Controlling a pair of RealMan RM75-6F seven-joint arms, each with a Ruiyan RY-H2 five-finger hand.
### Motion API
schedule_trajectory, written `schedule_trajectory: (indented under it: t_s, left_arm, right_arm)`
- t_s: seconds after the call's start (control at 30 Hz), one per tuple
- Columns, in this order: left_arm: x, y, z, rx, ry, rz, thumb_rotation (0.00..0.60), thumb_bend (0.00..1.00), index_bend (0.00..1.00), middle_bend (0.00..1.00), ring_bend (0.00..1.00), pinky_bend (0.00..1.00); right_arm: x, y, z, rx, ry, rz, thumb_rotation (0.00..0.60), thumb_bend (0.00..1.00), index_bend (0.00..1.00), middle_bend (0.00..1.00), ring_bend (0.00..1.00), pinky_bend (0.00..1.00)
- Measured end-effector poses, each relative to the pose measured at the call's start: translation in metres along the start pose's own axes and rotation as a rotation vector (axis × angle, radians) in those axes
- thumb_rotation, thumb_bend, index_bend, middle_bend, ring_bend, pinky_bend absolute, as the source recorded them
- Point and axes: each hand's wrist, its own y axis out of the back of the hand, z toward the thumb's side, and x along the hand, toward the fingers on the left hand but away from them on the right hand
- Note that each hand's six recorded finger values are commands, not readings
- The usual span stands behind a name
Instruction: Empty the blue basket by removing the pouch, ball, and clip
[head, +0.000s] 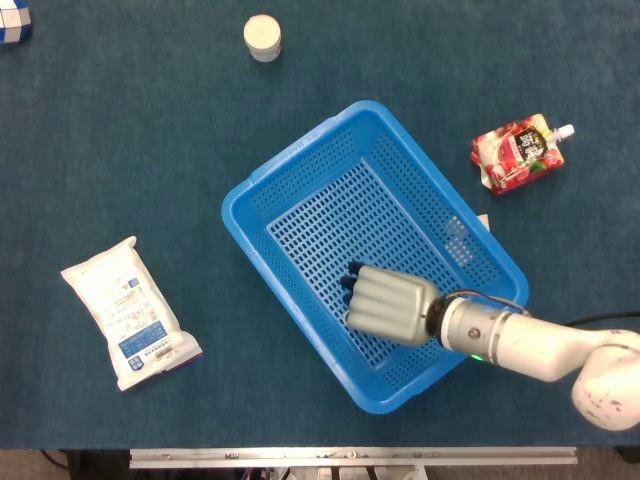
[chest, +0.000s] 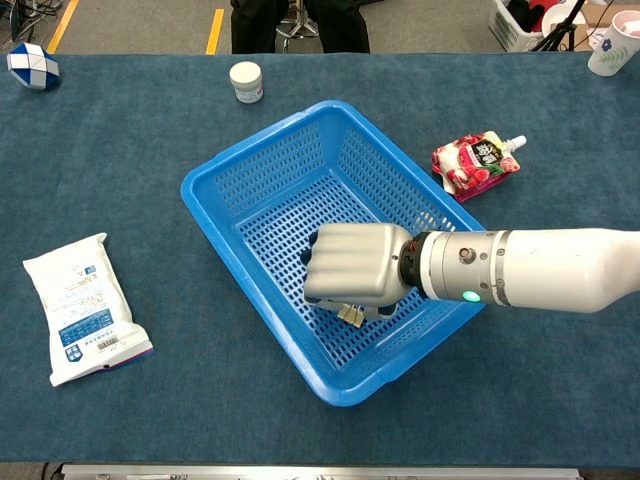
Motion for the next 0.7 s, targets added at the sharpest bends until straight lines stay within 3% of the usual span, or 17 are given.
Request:
schedule_trajectory:
  t_s: [0.7]
  left_arm:
    - [0.002, -0.002, -0.003, -0.009, 0.001, -0.007, 0.600, 0.00, 0.06, 0.00, 0.00, 0.00]
  right_arm:
    - [-0.023, -0.015, 0.004, 0.067, -0.075, -0.010, 0.600, 0.23, 0.49, 0.45, 0.25, 0.28]
